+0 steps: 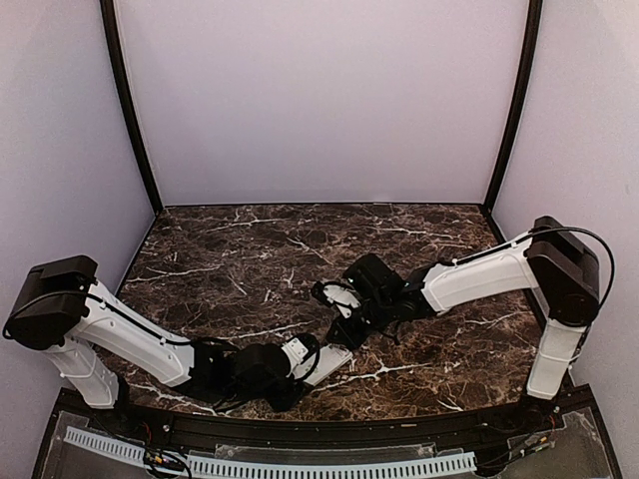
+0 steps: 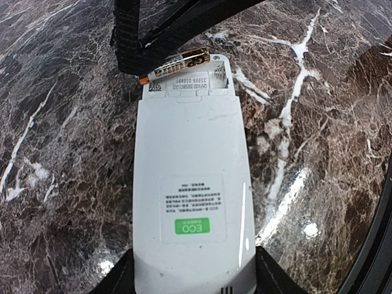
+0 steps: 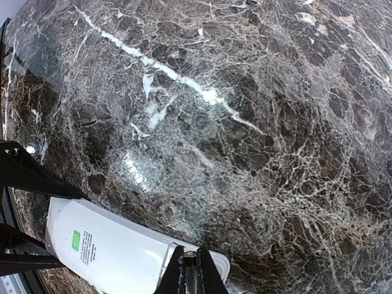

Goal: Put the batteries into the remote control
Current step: Load the battery into the battery compartment.

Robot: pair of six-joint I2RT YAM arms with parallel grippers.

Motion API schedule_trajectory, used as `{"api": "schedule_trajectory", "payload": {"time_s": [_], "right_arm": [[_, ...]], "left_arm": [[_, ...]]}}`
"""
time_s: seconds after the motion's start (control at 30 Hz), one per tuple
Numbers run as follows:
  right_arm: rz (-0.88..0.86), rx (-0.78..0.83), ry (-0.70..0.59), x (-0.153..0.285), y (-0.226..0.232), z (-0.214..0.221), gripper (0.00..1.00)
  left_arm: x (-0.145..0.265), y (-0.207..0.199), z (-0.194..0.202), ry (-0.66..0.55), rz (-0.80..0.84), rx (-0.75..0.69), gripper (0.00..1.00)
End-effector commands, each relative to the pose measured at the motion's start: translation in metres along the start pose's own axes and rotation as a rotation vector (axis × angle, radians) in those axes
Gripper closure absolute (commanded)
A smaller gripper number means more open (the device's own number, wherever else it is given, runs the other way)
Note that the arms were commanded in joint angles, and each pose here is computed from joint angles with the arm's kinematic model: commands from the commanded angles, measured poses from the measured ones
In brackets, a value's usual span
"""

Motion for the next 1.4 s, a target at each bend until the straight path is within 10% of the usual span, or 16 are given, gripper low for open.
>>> {"api": "schedule_trajectory", "payload": {"time_s": [0.0, 1.37], "right_arm": [[0.028, 0.011, 0.086, -0.004, 0.001, 0.027, 0.94], [0.071, -0.063, 0.217, -0.016, 0.004, 0.01, 0.87]], "left_arm": [[0.002, 0.029, 0.063, 0.262, -0.12, -0.061, 0.81], [0.002, 0.03, 0.064, 0.258, -0.121, -0.062, 0.81]]}}
Point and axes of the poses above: each gripper's point midway between its finger pads, its own x axis back along the fingers, its own y axis along the line the jaws close on, z = x × y, the point moved 6 cm from there along x, back along the fingers, and after that the axes turned 2 degrees about x, right-handed, at the moved point
